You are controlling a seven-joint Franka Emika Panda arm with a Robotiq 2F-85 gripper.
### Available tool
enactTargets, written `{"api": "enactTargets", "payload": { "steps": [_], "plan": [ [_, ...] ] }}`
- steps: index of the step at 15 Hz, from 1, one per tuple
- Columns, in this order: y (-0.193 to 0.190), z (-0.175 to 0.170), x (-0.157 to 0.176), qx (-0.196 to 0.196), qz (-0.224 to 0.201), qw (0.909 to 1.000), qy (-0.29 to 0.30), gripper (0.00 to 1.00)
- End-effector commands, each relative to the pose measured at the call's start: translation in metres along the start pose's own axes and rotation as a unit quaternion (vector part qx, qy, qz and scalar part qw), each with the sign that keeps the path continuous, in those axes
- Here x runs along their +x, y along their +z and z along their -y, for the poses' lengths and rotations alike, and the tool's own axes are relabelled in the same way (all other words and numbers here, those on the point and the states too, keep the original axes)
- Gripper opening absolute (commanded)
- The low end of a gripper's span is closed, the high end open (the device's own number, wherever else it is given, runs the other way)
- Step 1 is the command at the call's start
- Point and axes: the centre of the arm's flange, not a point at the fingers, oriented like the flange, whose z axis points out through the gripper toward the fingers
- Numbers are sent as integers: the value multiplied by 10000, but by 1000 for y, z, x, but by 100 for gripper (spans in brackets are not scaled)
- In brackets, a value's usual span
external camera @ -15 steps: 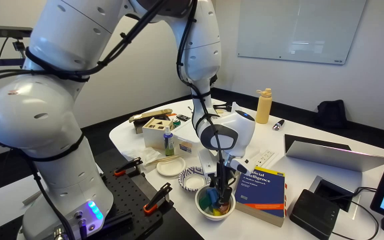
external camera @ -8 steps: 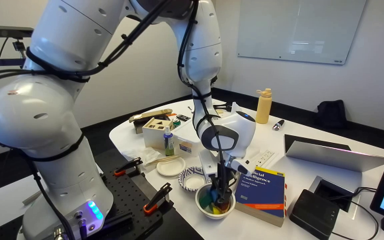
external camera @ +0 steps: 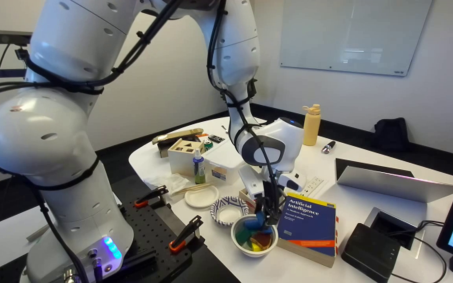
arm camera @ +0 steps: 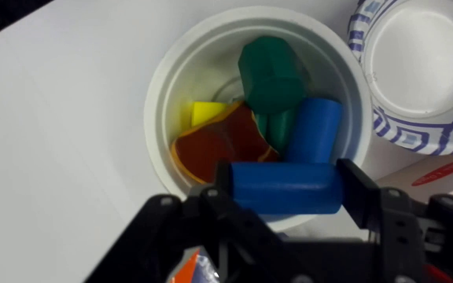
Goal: Place one blue block on the white and blue plate
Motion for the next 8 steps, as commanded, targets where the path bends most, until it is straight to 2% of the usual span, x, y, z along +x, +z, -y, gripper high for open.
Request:
{"api": "enactTargets", "payload": {
  "steps": [1,8],
  "plan": [
    [-24,32,-18,161,121,9972,-725,43],
    [7,108,-58,362,529,9828,-1733,43]
  ]
}}
